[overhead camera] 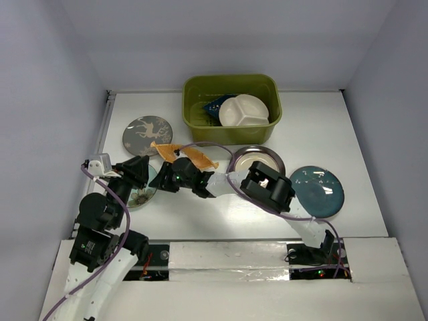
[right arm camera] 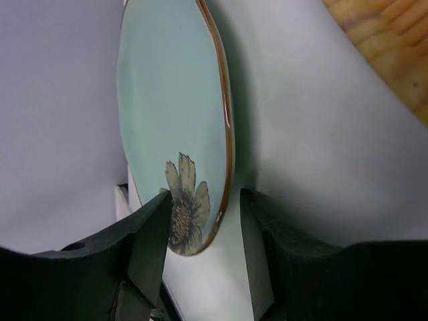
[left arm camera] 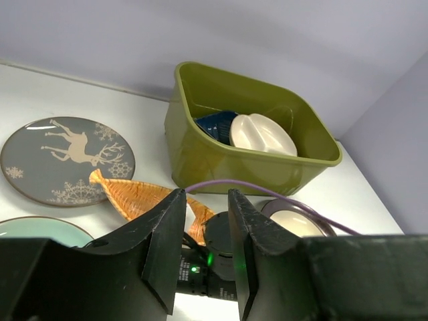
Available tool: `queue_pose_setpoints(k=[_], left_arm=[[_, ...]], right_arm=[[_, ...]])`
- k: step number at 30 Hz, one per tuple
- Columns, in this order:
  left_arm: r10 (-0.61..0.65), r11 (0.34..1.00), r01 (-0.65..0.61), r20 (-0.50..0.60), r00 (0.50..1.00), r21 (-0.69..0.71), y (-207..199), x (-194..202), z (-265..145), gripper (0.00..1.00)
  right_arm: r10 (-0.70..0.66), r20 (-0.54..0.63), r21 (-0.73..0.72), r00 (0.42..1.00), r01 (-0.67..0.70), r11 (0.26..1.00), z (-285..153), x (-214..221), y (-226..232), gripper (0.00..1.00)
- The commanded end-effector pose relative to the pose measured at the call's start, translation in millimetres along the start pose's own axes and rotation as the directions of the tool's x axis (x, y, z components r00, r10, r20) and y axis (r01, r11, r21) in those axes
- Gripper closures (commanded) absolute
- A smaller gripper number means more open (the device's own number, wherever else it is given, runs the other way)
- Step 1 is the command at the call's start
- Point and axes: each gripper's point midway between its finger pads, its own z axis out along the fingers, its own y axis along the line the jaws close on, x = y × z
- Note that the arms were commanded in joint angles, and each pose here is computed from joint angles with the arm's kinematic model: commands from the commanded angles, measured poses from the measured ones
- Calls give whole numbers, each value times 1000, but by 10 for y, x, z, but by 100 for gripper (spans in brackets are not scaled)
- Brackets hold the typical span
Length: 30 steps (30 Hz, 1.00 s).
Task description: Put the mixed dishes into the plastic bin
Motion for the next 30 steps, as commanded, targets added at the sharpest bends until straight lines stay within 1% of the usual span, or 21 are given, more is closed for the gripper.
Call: queue_pose_setpoints(k=[1, 5, 10, 14, 15, 16, 17, 18, 20, 23, 25, 27, 29, 30], left_arm=[[-18, 999, 15, 72, 997, 42, -113, -255, -62, 71], [-18, 999, 15, 73, 997, 39, -107, -260, -70, 71], [-17, 999, 14, 76, 997, 40, -109, -270, -76, 71], [-17, 999, 14, 77, 997, 39, -108, -271, -72, 71], [-17, 999, 14, 77, 997, 38, -105, -272, -72, 71], [-17, 999, 14, 78, 997, 36, -103, -273, -71, 71], [-17, 999, 14, 77, 997, 34, -98, -268, -69, 71], [-17, 999, 14, 78, 997, 33, -96, -272, -71, 71], [-15, 999, 13, 78, 997, 31, -93, -273, -71, 71], [-14, 1000, 12, 91, 996, 17, -65, -300, -74, 71], [-14, 1000, 13, 96, 995, 14, -59, -312, -82, 71], [-17, 1000, 16, 104, 994, 11, -53, -331, -96, 71], [-22, 1000, 25, 126, 992, -19, 3, -378, -132, 72], [-26, 999, 29, 136, 990, -14, -3, -403, -154, 72]], right_arm=[[87, 41, -50, 995, -85, 995, 137, -30, 106, 49], [108, 26, -65, 994, -106, 992, 220, 64, 80, 57], [108, 36, -63, 993, -106, 992, 246, 39, 89, 65], [113, 41, -76, 993, -110, 991, 233, 34, 97, 79], [115, 44, -80, 992, -111, 991, 226, 26, 110, 87], [107, 43, -80, 993, -103, 991, 223, 33, 98, 91], [101, 42, -85, 994, -97, 992, 201, 29, 121, 98], [94, 34, -97, 995, -90, 991, 173, 38, 153, 100], [73, 54, -138, 996, -65, 988, 83, -18, 270, 100], [22, 113, -178, 993, -1, 984, -183, -141, 527, 100], [-6, 171, -212, 985, 42, 976, -412, -312, 786, 100], [-25, 198, -231, 980, 71, 970, -578, -410, 971, 100], [-81, 252, -244, 964, 145, 959, -910, -605, 1313, 100], [-81, 254, -243, 964, 145, 959, -912, -609, 1314, 100]])
